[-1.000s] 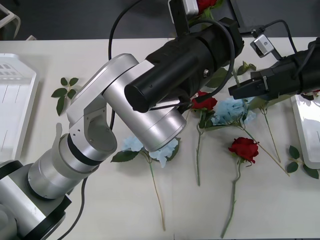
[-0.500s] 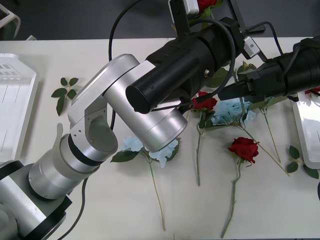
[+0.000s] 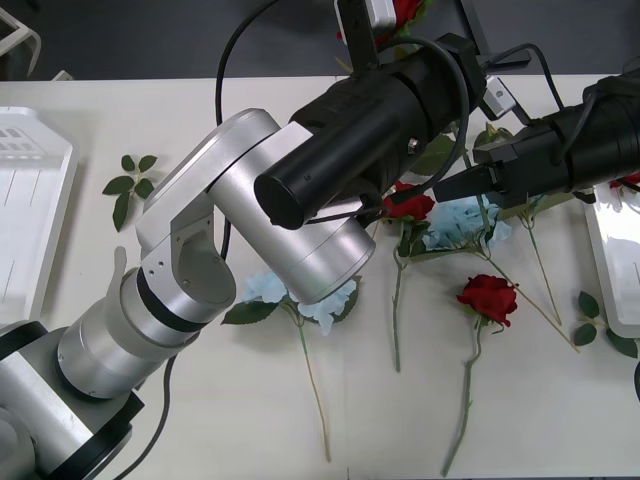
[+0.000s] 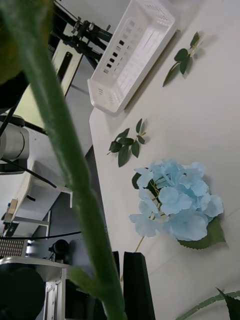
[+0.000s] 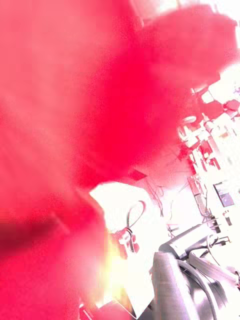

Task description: Place the red flowers into the right box and the blue flowers into the left box. If a person shows an open palm, hand one flower to the person first, then continue sorting.

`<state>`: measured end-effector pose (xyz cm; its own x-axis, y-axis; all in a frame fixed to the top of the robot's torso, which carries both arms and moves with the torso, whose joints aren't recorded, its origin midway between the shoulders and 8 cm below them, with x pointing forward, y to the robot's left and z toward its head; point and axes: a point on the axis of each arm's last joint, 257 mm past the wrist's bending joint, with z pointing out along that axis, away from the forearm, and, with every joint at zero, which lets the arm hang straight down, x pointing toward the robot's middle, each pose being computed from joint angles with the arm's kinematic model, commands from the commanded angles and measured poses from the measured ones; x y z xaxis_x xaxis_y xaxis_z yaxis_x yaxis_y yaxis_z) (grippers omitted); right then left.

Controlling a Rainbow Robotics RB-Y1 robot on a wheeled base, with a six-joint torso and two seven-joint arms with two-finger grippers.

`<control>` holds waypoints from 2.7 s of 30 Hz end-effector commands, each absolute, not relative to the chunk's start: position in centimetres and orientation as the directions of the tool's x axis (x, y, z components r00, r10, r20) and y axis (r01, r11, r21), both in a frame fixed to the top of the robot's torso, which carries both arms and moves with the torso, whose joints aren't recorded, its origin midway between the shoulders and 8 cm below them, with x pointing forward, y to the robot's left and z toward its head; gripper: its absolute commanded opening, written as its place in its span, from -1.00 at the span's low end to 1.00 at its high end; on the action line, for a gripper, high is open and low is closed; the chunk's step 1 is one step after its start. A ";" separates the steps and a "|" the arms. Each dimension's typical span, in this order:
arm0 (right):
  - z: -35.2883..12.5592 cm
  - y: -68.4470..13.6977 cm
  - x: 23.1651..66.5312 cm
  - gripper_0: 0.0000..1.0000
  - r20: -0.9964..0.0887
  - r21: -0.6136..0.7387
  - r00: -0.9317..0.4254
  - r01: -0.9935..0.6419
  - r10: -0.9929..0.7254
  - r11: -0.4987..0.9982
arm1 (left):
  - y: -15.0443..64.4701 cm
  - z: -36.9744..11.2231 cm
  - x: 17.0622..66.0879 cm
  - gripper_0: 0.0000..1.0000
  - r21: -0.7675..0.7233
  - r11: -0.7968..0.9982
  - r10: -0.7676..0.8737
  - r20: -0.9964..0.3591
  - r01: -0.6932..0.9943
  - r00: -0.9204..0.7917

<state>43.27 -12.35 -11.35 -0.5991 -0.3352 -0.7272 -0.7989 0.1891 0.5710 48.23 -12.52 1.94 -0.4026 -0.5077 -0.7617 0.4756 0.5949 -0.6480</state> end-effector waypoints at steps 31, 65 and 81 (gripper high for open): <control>-12.2 -43.0 48.6 -1.00 -0.490 0.548 -0.868 -0.237 0.079 0.803 | -5.9 2.1 43.5 1.00 -0.656 0.517 -0.362 -0.750 0.550 -0.554; -27.2 -54.5 50.0 0.11 -0.485 0.248 -0.846 0.112 0.223 0.962 | 7.7 -24.4 27.8 1.00 -0.301 0.843 0.257 -0.502 0.445 -0.826; -20.1 -45.0 52.0 0.40 -0.527 0.247 -0.841 -0.291 -0.124 0.924 | 3.1 -31.8 31.3 1.00 -0.229 0.927 0.148 -0.503 0.297 -0.851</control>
